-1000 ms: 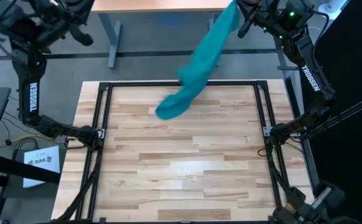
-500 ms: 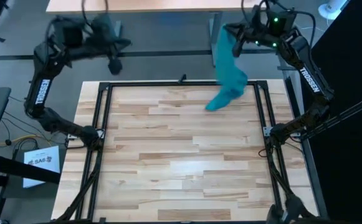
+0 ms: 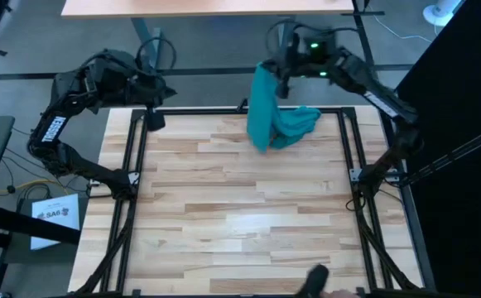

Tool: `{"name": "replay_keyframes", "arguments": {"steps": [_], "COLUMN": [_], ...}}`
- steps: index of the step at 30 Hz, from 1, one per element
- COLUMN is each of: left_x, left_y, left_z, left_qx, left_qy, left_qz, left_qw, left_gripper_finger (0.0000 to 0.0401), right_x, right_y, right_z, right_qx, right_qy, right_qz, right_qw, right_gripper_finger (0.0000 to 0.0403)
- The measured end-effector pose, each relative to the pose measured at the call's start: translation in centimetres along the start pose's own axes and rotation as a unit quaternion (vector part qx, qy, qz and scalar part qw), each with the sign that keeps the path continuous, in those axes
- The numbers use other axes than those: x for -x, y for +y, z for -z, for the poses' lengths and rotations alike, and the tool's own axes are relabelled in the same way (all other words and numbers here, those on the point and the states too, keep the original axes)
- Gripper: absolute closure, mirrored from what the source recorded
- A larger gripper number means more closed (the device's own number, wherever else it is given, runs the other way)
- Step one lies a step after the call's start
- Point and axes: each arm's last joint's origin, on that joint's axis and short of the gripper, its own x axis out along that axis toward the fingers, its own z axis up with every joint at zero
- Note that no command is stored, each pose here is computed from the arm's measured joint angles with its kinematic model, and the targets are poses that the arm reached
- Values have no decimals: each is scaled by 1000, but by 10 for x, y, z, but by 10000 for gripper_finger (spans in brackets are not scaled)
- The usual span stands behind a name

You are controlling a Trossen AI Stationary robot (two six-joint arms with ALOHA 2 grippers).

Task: Roll towel
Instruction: Roll the blue towel

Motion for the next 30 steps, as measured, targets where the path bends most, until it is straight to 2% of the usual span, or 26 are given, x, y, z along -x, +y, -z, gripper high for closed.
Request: {"name": "replay_keyframes", "arguments": {"steps": [3, 6, 12, 15, 20, 27, 30], "left_x": [-15, -39, -128, -174, -247, -321, -341], "left_y": [-6, -15, -42, -55, -75, -108, -112], "left_z": [5, 13, 32, 33, 22, 34, 46], "left_qx": [-3, -9, 11, 34, 65, 0, -34], "left_qy": [30, 76, 180, 176, 126, 145, 164], "left_qz": [20, 44, 89, 102, 110, 138, 146], "left_qw": [999, 996, 980, 979, 984, 980, 975], "left_gripper_finger": [401, 399, 352, 318, 280, 267, 266], "right_x": [-21, -29, -26, -24, -29, -29, -28], "right_y": [-3, -11, -29, -36, -38, -41, -43], "right_z": [15, 26, 36, 41, 49, 52, 54], "right_qx": [9, 5, 12, 6, -2, -7, -11], "right_qy": [58, 82, 87, 90, 105, 95, 94], "right_qz": [31, 46, 74, 81, 71, 55, 52], "right_qw": [998, 996, 993, 993, 992, 994, 994], "right_gripper_finger": [403, 403, 403, 403, 403, 403, 403]}}
